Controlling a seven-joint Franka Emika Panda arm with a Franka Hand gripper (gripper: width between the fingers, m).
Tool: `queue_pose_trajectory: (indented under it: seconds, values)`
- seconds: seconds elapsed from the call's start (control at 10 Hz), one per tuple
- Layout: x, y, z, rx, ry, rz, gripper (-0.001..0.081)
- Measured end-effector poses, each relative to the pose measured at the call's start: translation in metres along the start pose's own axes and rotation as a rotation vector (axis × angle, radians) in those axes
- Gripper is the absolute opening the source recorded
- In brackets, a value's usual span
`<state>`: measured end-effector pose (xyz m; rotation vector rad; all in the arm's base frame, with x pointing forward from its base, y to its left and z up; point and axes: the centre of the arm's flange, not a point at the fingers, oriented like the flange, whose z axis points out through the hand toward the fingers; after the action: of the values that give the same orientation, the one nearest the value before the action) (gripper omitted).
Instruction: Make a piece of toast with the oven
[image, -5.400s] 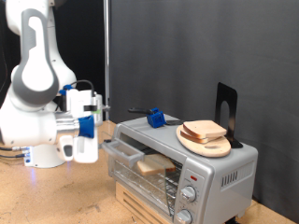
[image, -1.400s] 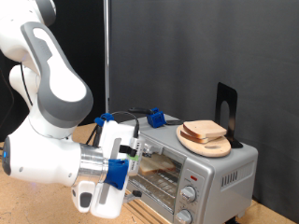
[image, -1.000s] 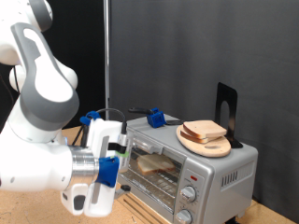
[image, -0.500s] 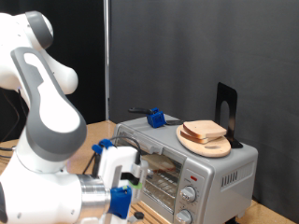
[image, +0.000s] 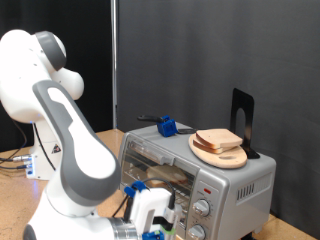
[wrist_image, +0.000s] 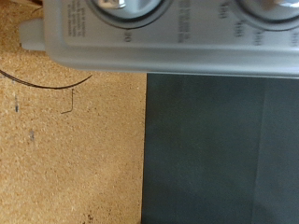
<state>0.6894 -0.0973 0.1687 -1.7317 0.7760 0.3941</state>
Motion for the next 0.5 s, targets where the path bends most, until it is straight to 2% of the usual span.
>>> queue_pose_trajectory:
  seconds: [0.5]
  values:
    - [0.003,0.012,0.039,0.023,-0.042,-0.006,0.0808]
